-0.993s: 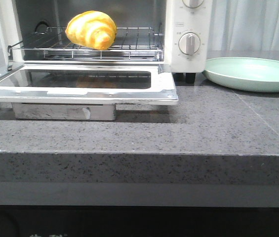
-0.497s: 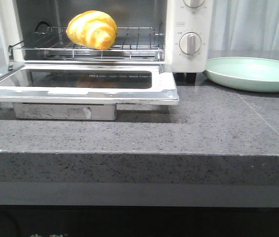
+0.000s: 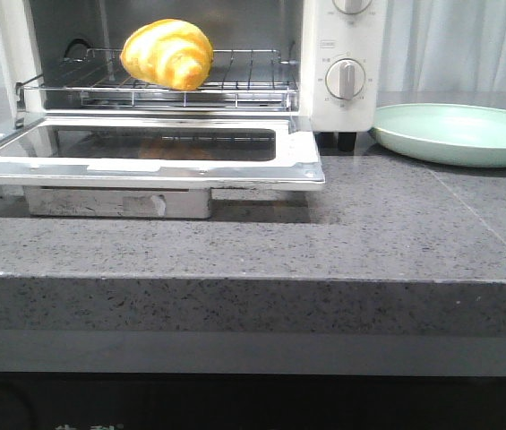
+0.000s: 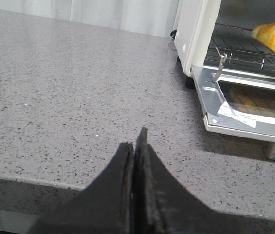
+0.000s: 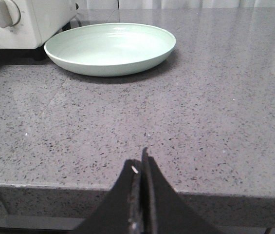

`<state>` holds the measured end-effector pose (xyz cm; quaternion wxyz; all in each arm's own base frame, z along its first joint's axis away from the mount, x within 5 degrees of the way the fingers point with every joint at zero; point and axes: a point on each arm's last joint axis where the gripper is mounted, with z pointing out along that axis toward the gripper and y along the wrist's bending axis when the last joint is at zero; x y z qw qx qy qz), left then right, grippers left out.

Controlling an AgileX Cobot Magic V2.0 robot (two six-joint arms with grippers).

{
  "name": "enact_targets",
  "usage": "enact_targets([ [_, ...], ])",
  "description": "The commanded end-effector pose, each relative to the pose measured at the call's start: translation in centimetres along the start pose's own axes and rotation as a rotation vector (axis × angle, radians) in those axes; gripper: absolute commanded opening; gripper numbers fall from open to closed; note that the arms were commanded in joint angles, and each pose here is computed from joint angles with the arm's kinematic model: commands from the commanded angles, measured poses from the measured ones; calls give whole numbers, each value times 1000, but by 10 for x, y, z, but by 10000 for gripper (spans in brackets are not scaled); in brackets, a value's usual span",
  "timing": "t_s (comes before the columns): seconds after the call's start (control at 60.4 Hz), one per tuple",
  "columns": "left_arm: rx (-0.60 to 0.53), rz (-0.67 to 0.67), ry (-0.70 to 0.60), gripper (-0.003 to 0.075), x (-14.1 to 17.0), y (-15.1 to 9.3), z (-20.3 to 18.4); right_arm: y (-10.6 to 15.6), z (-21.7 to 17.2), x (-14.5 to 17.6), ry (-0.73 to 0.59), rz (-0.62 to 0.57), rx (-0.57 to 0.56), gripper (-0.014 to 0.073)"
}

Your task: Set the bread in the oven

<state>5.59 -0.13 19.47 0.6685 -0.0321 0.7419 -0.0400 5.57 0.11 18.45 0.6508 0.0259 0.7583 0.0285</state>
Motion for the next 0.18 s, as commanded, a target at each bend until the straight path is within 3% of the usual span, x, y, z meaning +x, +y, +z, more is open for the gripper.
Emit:
enact_targets([
  [0.0, 6, -16, -87, -20, -6, 0, -1, 0, -2, -11, -106, -10, 6, -68],
  [0.166, 6, -16, -87, -20, -6, 0, -1, 0, -2, -11, -106, -10, 6, -68],
])
